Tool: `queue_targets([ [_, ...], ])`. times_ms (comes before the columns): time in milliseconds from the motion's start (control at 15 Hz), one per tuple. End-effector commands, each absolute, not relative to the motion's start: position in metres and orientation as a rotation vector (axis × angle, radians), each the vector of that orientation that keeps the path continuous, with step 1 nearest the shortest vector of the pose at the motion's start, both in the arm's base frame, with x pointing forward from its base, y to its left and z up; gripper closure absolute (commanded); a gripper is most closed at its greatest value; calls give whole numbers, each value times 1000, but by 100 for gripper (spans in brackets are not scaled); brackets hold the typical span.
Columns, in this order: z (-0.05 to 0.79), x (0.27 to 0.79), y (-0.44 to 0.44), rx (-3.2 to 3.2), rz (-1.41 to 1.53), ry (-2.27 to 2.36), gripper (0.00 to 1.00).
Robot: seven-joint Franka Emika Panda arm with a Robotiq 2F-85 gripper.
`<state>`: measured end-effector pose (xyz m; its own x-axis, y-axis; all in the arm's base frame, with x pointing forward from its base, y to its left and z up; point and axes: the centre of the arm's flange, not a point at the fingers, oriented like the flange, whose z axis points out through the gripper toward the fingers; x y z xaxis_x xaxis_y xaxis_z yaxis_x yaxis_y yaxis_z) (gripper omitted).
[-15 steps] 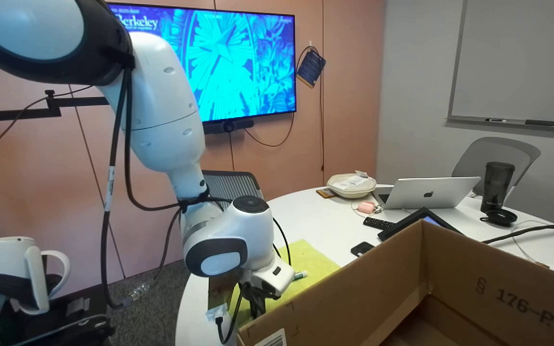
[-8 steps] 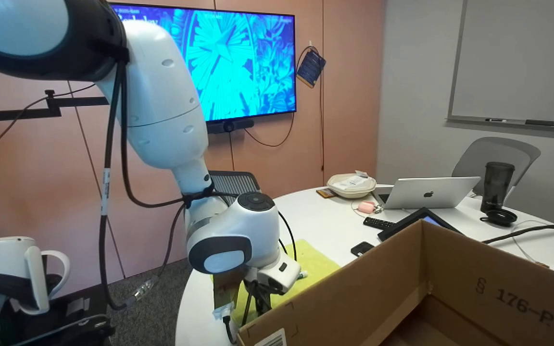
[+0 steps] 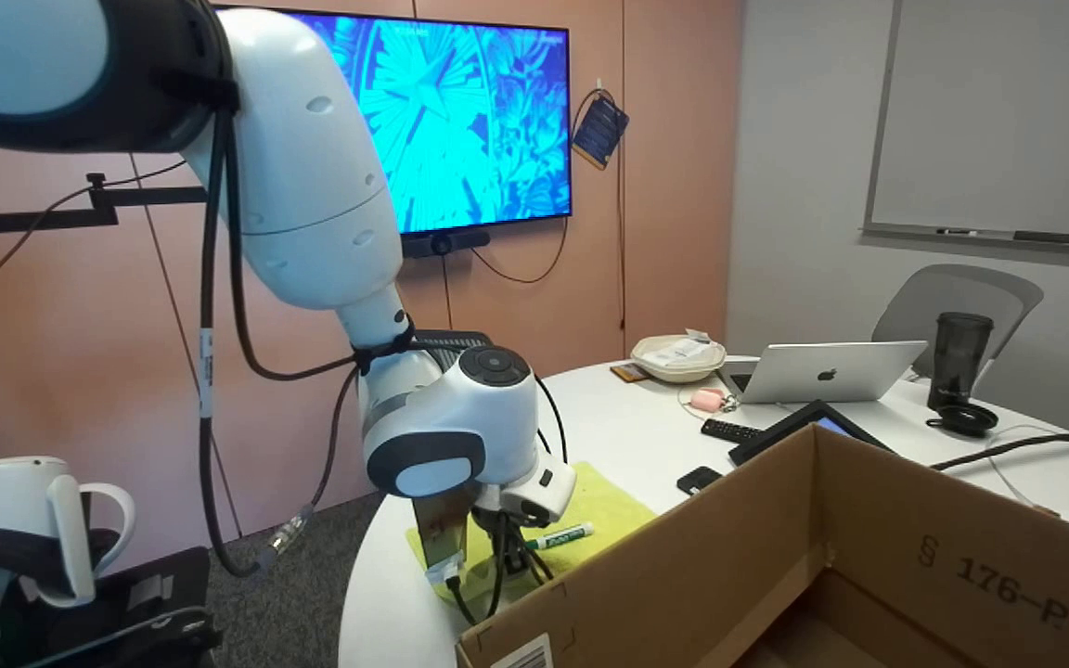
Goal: Put the green marker on the yellow towel, fold the towel twice and put it in the brown box
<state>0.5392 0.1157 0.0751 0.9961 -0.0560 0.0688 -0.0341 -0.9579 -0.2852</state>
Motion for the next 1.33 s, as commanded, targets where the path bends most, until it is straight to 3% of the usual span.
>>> queue_targets([
  [0,95,549,139,-2773,-142,-108,94],
  [1133,63,494,310,-2676,118,-896,92],
  [1200,60,494,313,-2681,121,-908,67],
  [1267,59,494,314,-2685,120,-919,66],
])
